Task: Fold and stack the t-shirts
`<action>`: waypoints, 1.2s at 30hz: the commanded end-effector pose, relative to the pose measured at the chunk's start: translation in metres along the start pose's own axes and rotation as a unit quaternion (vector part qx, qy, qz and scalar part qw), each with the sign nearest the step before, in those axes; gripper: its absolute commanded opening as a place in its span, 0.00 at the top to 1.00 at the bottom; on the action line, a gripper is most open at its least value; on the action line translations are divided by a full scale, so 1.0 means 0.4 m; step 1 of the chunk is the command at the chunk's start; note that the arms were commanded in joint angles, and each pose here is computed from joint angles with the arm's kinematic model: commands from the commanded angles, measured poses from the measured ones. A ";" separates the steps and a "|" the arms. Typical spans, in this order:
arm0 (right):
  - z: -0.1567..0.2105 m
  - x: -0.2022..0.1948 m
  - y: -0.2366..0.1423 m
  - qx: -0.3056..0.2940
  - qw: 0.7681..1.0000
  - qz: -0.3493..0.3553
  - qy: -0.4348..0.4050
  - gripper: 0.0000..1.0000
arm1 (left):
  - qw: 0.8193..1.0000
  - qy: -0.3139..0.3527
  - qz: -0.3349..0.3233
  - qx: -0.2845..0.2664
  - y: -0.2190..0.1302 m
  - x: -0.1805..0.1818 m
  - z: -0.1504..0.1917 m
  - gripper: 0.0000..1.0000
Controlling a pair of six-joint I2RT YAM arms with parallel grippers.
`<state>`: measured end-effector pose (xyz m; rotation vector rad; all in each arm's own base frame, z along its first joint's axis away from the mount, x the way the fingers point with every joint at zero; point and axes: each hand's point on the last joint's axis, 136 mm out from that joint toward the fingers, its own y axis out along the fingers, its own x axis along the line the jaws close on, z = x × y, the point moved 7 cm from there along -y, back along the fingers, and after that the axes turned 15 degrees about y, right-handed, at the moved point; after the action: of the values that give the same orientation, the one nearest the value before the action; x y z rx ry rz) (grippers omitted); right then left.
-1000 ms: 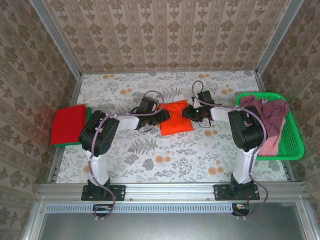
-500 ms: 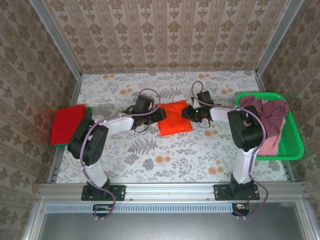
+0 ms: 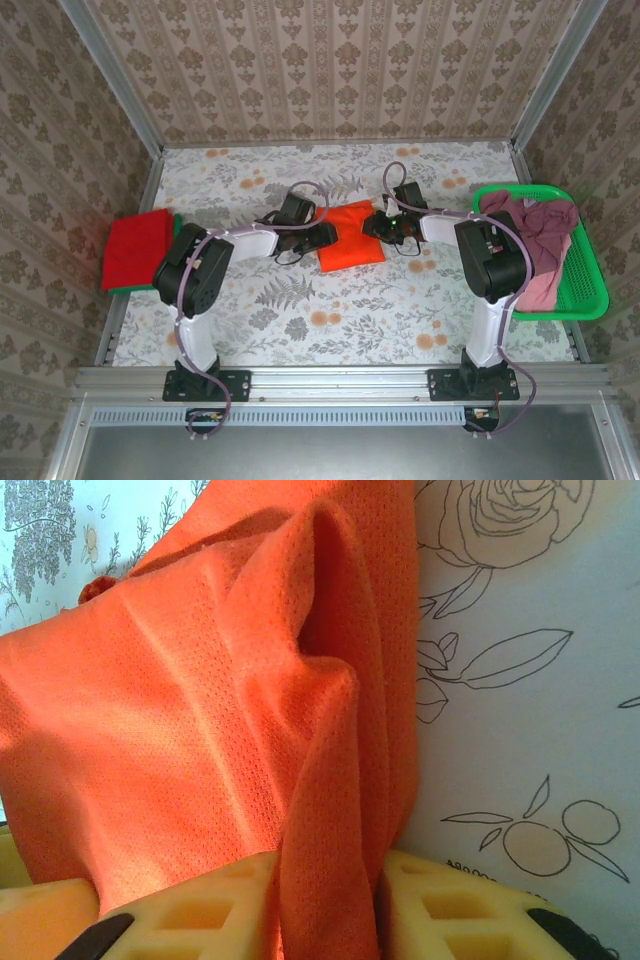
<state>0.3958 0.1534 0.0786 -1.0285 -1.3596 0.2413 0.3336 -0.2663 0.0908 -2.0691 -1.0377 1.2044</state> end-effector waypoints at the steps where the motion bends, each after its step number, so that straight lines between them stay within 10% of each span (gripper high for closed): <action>1: 0.029 -0.010 0.024 0.026 1.000 -0.006 0.011 0.71 | 1.000 -0.010 0.028 0.001 0.017 -0.021 -0.004 0.43; 13: 0.060 0.008 0.044 0.044 0.999 -0.025 0.012 0.71 | 0.998 -0.024 0.054 0.001 0.053 -0.018 0.000 0.56; 21: 0.057 0.024 0.018 0.032 0.999 -0.027 -0.001 0.70 | 0.999 -0.006 0.046 0.002 0.058 0.005 0.001 1.00; 30: 0.042 0.078 -0.094 -0.065 0.993 -0.052 -0.085 0.06 | 0.987 0.150 -0.038 0.030 -0.072 0.060 -0.023 1.00; 36: 0.066 0.118 -0.144 -0.112 0.972 -0.116 -0.168 0.00 | 0.967 0.237 -0.072 0.066 -0.190 0.101 -0.035 1.00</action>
<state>0.3622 0.1605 0.1290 -1.0299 -1.6556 0.1429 0.3405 -0.2088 0.1125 -2.0552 -0.9230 0.8436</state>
